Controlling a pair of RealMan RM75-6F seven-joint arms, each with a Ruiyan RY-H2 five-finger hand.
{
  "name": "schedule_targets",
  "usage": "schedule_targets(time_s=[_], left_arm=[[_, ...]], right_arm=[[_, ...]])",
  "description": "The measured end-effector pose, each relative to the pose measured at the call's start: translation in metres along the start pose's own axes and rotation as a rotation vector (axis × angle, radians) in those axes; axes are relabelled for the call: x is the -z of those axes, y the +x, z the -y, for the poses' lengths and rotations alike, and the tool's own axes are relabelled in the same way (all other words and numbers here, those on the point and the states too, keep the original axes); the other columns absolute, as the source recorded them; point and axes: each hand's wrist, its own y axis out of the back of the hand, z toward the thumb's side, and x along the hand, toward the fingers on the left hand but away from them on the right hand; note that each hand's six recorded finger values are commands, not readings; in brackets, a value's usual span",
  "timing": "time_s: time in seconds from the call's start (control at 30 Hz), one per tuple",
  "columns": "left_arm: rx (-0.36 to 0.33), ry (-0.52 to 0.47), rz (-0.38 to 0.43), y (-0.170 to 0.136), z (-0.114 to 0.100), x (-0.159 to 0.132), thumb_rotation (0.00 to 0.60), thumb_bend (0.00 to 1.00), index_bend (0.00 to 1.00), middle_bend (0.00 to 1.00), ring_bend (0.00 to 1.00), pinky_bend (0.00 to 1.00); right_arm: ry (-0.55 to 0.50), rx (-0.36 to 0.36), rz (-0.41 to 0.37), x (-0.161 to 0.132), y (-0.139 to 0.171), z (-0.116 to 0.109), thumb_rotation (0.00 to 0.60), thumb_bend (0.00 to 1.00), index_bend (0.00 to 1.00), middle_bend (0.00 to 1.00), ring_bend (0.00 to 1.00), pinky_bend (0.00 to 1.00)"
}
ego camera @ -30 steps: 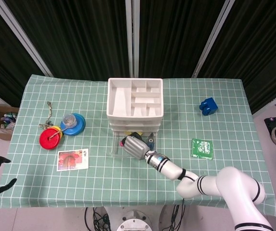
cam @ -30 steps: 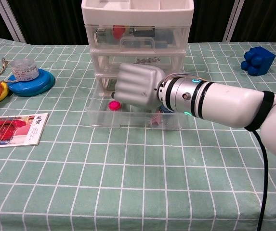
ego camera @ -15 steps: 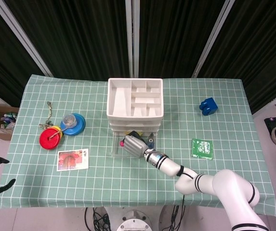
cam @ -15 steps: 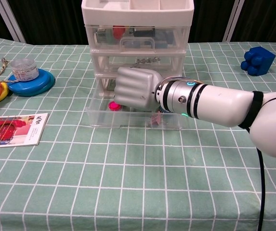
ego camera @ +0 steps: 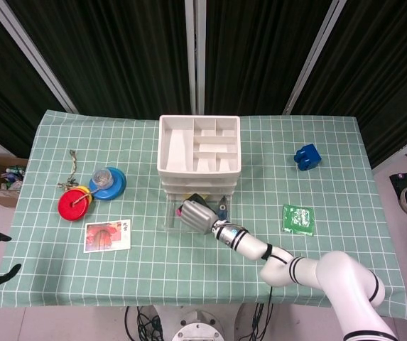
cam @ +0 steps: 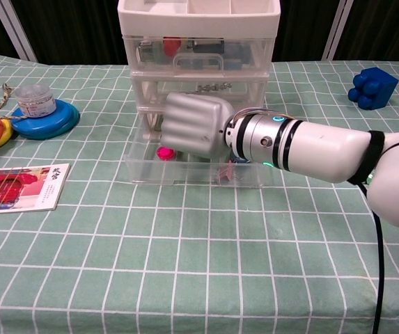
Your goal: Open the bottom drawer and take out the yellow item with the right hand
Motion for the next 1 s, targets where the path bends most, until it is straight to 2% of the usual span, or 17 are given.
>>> schedule_targets(time_s=[0.23,0.43,0.53,0.63,0.73,0.9,0.93,1.0], left_arm=[[-0.005,0.006,0.01,0.001,-0.003,-0.002,0.6,0.0,0.39,0.35,0.26,0.23],[-0.005,0.009,0.018,0.002,-0.005,-0.006,0.6,0.0,0.39,0.35,0.26,0.23],[-0.005,0.009,0.025,0.003,-0.005,-0.009,0.6,0.0,0.39,0.35,0.26,0.23],[-0.004,0.009,0.033,0.004,-0.006,-0.014,0.6,0.0,0.39,0.35,0.26,0.23],[-0.003,0.01,0.044,0.005,-0.006,-0.019,0.6,0.0,0.39,0.35,0.26,0.23],[0.002,0.012,0.054,0.006,-0.007,-0.023,0.6,0.0,0.39,0.35,0.26,0.23],[0.002,0.012,0.054,0.006,-0.007,-0.023,0.6,0.0,0.39,0.35,0.26,0.23],[0.003,0.013,0.053,0.006,-0.007,-0.024,0.6,0.0,0.39,0.35,0.26,0.23]], right_arm=[[-0.084,0.085,0.03,0.009,0.019,-0.023,0.6,0.36,0.65,0.93,0.9,1.0],[-0.199,0.193,0.093,0.027,0.054,-0.048,0.6,0.36,0.65,0.93,0.9,1.0],[-0.281,0.249,0.115,0.034,0.074,-0.06,0.6,0.36,0.65,0.93,0.9,1.0],[-0.401,0.263,0.096,0.03,0.09,-0.064,0.6,0.36,0.62,0.93,0.9,1.0],[-0.519,0.25,0.038,0.014,0.108,-0.065,0.6,0.36,0.55,0.93,0.89,1.0],[-0.579,0.203,-0.033,-0.013,0.12,-0.056,0.6,0.36,0.43,0.93,0.89,1.0],[-0.58,0.192,-0.042,-0.017,0.12,-0.054,0.6,0.36,0.38,0.93,0.89,1.0],[-0.575,0.164,-0.058,-0.024,0.121,-0.047,0.6,0.32,0.2,0.93,0.89,1.0]])
